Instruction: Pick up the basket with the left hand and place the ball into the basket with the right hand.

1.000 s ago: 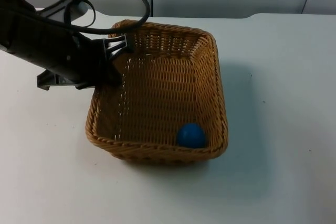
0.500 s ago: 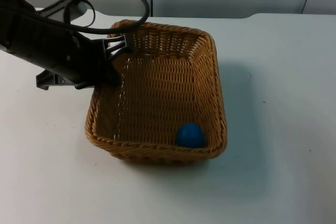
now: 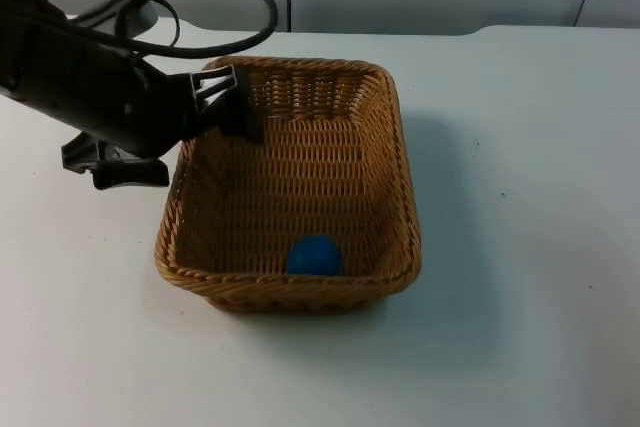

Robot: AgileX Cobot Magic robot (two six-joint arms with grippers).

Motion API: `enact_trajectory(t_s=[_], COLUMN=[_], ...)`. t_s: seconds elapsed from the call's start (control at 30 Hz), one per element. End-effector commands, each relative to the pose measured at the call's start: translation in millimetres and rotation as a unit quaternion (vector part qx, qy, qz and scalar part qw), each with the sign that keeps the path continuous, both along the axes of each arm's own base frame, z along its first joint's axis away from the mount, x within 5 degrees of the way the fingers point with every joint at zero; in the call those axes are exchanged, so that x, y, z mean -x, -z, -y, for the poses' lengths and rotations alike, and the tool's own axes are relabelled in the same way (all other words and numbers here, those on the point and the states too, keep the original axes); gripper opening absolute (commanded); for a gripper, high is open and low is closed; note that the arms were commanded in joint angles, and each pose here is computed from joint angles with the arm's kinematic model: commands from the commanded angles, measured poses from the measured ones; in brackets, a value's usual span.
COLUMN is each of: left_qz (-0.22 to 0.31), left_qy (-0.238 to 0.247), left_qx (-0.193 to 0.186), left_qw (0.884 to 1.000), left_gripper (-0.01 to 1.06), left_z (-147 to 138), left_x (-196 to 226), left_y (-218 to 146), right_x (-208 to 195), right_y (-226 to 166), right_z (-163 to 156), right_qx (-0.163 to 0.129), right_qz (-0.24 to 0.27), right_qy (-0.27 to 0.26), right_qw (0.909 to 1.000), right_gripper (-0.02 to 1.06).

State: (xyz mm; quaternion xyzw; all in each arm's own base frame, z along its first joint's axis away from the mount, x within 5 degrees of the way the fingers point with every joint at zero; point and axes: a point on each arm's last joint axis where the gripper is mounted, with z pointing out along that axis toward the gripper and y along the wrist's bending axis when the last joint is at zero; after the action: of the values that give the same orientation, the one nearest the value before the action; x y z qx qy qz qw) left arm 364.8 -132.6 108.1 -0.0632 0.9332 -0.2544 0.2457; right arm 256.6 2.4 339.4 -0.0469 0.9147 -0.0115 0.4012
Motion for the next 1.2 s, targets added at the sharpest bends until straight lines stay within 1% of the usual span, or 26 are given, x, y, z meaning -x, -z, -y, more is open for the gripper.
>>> enact_trajectory(t_s=[0.0, 0.03, 0.1, 0.17, 0.2, 0.23, 0.3, 0.33, 0.37, 0.4, 0.43, 0.47, 0.5, 0.53, 0.57, 0.6, 0.67, 0.7, 0.77, 0.87, 0.9, 0.93, 0.97, 1.0, 1.07, 1.17], left_qz=[-0.003, -0.006, -0.011, -0.022, -0.020, -0.020, 0.004, 0.012, 0.031, 0.031, 0.054, 0.063, 0.079, 0.090, 0.090, 0.096, 0.112, 0.112, 0.118, 0.137, 0.137, 0.144, 0.152, 0.155, 0.150, 0.159], left_qy=[0.030, 0.041, 0.048, 0.047, 0.050, 0.050, 0.074, 0.074, 0.084, 0.084, 0.084, 0.081, 0.087, 0.078, 0.078, 0.058, 0.035, 0.035, 0.008, 0.017, 0.017, 0.027, 0.036, 0.039, 0.037, 0.036], left_qx=[0.007, 0.014, 0.016, -0.003, -0.029, -0.029, -0.091, -0.107, -0.130, -0.130, -0.155, -0.165, -0.189, -0.205, -0.205, -0.210, -0.234, -0.234, -0.238, -0.255, -0.255, -0.264, -0.271, -0.274, -0.276, -0.275], left_qw=[1.000, 0.999, 0.999, 0.999, 0.998, 0.998, 0.993, 0.991, 0.987, 0.987, 0.983, 0.981, 0.975, 0.971, 0.971, 0.971, 0.965, 0.965, 0.964, 0.957, 0.957, 0.953, 0.950, 0.949, 0.949, 0.948], left_gripper=[1.02, 1.02, 1.02, 1.02, 1.02, 1.02, 1.02, 1.02, 1.02, 1.02, 1.02, 1.02, 1.02, 1.02, 1.02, 1.02, 1.02, 1.02, 1.02, 1.02, 1.02, 1.02, 1.02, 1.02, 1.02, 1.02], left_z=[6, 7, 8, 5, 2, 2, -6, -9, -12, -12, -18, -21, -26, -31, -31, -35, -44, -44, -51, -57, -57, -59, -60, -61, -63, -65], left_x=[4, 6, 7, 9, 10, 10, 11, 12, 13, 13, 15, 17, 21, 26, 26, 31, 40, 40, 51, 67, 67, 70, 73, 76, 81, 91], left_y=[-2, -2, -3, -6, -8, -8, -20, -28, -39, -39, -59, -71, -86, -101, -101, -115, -138, -138, -158, -181, -181, -185, -190, -194, -197, -200], right_x=[0, 0, 0, 0, 0, 0, 0, 0, 0, 0, 0, 0, 0, 0, 0, 0, 0, 0, -1, -4, -4, -5, -6, -5, -3, -2], right_y=[0, 0, 0, 0, 0, 0, 0, 0, 0, 0, 0, 0, 0, 0, 0, 0, 0, 0, -1, -5, -5, -7, -8, -7, -5, -5], right_z=[1, 1, 1, 1, 1, 1, 1, 1, 1, 1, 1, 1, 1, 1, 1, 1, 1, 1, 1, 1, 1, 1, 0, 0, 0, 0], right_qx=[-0.005, -0.006, -0.006, -0.006, -0.006, -0.006, -0.006, -0.006, -0.006, -0.006, -0.006, -0.006, -0.006, -0.006, -0.006, -0.006, -0.006, -0.006, -0.006, -0.006, -0.006, -0.009, -0.025, -0.039, -0.031, -0.030], right_qz=[0.006, 0.007, 0.007, 0.007, 0.007, 0.007, 0.007, 0.007, 0.007, 0.007, 0.007, 0.007, 0.008, 0.008, 0.008, 0.008, 0.009, 0.009, 0.015, 0.044, 0.044, 0.054, 0.058, 0.053, 0.035, 0.033], right_qy=[0.005, 0.005, 0.005, 0.005, 0.005, 0.005, 0.005, 0.005, 0.005, 0.005, 0.005, 0.005, 0.005, 0.005, 0.005, 0.005, 0.005, 0.005, 0.005, 0.006, 0.006, 0.007, 0.016, 0.027, 0.022, 0.021], right_qw=[1.0000, 0.9999, 0.9999, 0.9999, 0.9999, 0.9999, 0.9999, 0.9999, 0.9999, 0.9999, 0.9999, 0.9999, 0.9999, 0.9999, 0.9999, 0.9999, 0.9999, 0.9999, 0.9999, 0.9990, 0.9990, 0.9985, 0.9979, 0.9975, 0.9987, 0.9988], right_gripper=[1.01, 1.01, 1.01, 1.01, 1.01, 1.01, 1.01, 1.01, 1.01, 1.01, 1.01, 1.01, 1.01, 1.01, 1.01, 1.01, 1.01, 1.01, 1.01, 1.01, 1.01, 1.01, 1.01, 1.01, 1.01, 1.01])
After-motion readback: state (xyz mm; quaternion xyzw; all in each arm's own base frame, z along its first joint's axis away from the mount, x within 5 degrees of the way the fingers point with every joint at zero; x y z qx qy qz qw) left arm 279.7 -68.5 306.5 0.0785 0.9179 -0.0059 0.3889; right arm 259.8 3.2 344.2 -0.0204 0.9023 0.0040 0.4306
